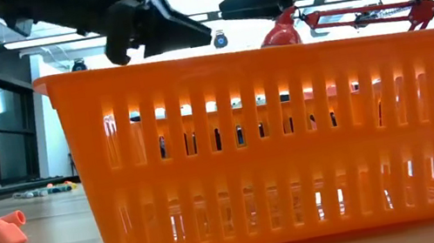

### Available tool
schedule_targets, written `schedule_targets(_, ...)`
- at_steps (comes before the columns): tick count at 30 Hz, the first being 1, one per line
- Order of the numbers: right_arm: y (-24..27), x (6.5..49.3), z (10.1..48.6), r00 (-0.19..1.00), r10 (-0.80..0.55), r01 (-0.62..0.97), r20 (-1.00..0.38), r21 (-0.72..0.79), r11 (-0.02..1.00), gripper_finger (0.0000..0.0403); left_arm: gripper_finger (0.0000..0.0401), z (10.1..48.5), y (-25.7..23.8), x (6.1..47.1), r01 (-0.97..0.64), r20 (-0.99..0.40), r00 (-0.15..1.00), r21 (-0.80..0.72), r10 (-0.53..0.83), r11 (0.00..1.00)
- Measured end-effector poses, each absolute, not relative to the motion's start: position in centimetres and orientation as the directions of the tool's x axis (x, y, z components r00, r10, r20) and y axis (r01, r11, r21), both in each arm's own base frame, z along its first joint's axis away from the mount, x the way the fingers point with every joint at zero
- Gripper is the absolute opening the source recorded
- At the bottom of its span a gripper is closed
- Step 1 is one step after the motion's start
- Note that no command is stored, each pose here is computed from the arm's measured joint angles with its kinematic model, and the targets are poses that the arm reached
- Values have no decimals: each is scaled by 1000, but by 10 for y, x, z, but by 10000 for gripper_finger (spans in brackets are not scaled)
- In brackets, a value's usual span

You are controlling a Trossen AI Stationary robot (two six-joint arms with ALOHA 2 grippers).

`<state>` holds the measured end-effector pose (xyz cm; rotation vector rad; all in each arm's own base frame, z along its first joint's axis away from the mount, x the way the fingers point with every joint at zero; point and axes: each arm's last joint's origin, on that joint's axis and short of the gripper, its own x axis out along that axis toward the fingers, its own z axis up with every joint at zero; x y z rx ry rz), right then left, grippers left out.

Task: Sort crayons
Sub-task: Put the white crayon into the black bin

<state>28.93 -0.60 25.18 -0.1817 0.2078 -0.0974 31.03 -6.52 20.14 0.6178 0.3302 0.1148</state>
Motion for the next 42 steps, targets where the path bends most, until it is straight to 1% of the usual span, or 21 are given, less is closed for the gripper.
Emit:
schedule_targets(3, -6, 289, 252, 974, -115, 80, -194, -178, 981, 197, 170, 204, -40, 290, -32, -254, 952, 475, 172, 879)
schedule_targets(5, -6, 289, 252, 974, -115, 81, -194, -173, 981, 197, 170, 204, -24, 275, -65, -209, 965, 396, 159, 916)
schedule_targets(8, -6, 289, 252, 974, -115, 81, -194, -173, 982, 197, 170, 208, -5, 252, -109, -63, 989, 272, 131, 956)
schedule_targets(10, -6, 289, 252, 974, -115, 81, -194, -174, 981, 197, 170, 209, 4, 238, -110, 31, 994, 197, 106, 974)
schedule_targets(13, -6, 289, 252, 975, -115, 82, -189, -173, 981, 197, 170, 210, 14, 223, -95, 114, 990, 117, 82, 988)
schedule_targets(16, -6, 290, 253, 976, -115, 83, -184, -173, 981, 197, 170, 210, 18, 219, -65, 120, 991, 85, 54, 994)
schedule_targets(21, -6, 290, 254, 977, -115, 84, -178, -173, 981, 197, 170, 209, 18, 220, -34, 113, 993, 88, 24, 996)
schedule_targets(31, -6, 289, 252, 974, -115, 82, -193, -170, 982, 197, 170, 209, 18, 220, -32, 111, 994, 89, 22, 996)
schedule_targets(33, -6, 289, 251, 971, -115, 85, -210, -148, 985, 197, 170, 209, 18, 220, -37, 112, 993, 88, 27, 995)
schedule_targets(35, -6, 288, 245, 955, -126, 103, -270, -98, 990, 197, 170, 209, 18, 220, -43, 112, 993, 87, 33, 995)
schedule_targets(38, -8, 280, 230, 883, -182, 185, -433, -36, 982, 197, 170, 209, 19, 220, -46, 112, 993, 86, 36, 995)
schedule_targets(42, -10, 260, 206, 687, -234, 340, -688, 20, 940, 197, 170, 208, 19, 220, -45, 106, 994, 84, 36, 995)
